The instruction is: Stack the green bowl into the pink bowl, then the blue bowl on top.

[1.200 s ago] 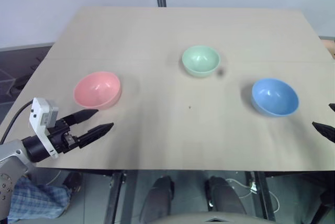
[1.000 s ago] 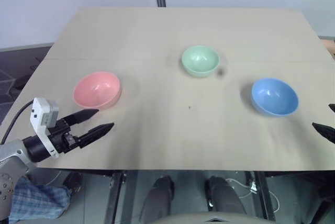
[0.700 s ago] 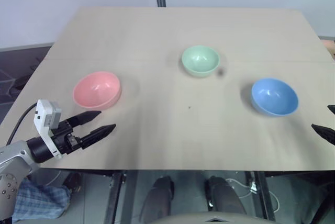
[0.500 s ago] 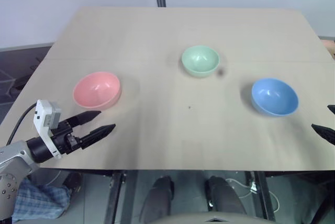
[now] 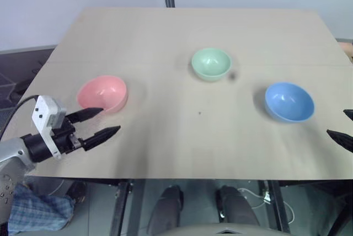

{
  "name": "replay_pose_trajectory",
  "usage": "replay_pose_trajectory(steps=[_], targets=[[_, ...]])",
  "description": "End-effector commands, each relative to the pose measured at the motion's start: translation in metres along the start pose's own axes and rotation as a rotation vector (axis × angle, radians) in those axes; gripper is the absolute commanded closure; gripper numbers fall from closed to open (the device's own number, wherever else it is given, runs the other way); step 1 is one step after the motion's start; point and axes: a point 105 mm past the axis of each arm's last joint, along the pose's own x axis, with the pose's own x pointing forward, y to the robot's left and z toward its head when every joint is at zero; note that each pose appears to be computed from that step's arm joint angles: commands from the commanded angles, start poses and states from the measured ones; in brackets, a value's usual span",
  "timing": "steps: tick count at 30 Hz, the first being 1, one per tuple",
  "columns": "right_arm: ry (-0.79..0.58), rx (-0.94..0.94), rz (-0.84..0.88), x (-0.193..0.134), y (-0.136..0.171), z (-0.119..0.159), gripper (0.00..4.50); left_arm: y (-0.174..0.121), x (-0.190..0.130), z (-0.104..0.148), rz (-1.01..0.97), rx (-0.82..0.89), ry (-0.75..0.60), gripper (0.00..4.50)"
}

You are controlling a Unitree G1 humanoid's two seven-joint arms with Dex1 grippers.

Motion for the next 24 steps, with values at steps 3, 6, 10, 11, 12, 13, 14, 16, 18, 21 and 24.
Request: replay_pose_trajectory(steps=[3, 6, 10, 11, 12, 13, 14, 16, 18, 21, 24], targets=[[-0.047, -0.098, 0.186, 0.023, 0.032, 0.019, 0.06, 0.026, 0.001, 0.002, 0.103, 0.115, 0.044, 0.00], [-0.087, -0.111, 0.258, 0.033, 0.043, 0.029, 0.06, 0.032, 0.006, 0.001, 0.109, 0.149, 0.068, 0.00], [-0.135, -0.139, 0.333, 0.044, 0.055, 0.044, 0.06, 0.036, 0.015, 0.003, 0.094, 0.190, 0.077, 0.00], [-0.143, -0.142, 0.347, 0.045, 0.057, 0.046, 0.06, 0.037, 0.016, 0.003, 0.095, 0.191, 0.076, 0.00], [-0.145, -0.147, 0.364, 0.047, 0.060, 0.048, 0.06, 0.038, 0.017, 0.003, 0.094, 0.198, 0.080, 0.00], [-0.150, -0.153, 0.377, 0.048, 0.063, 0.050, 0.06, 0.038, 0.018, 0.003, 0.087, 0.204, 0.088, 0.00], [-0.156, -0.160, 0.387, 0.050, 0.065, 0.053, 0.06, 0.038, 0.019, 0.002, 0.081, 0.209, 0.093, 0.00], [-0.170, -0.171, 0.392, 0.052, 0.068, 0.057, 0.06, 0.038, 0.021, -0.001, 0.074, 0.216, 0.105, 0.00], [-0.178, -0.174, 0.392, 0.053, 0.069, 0.059, 0.06, 0.038, 0.023, -0.004, 0.070, 0.222, 0.118, 0.00], [-0.182, -0.170, 0.386, 0.053, 0.069, 0.060, 0.06, 0.040, 0.024, -0.011, 0.072, 0.226, 0.144, 0.00], [-0.174, -0.168, 0.373, 0.052, 0.067, 0.058, 0.06, 0.041, 0.024, -0.021, 0.064, 0.240, 0.203, 0.00]])
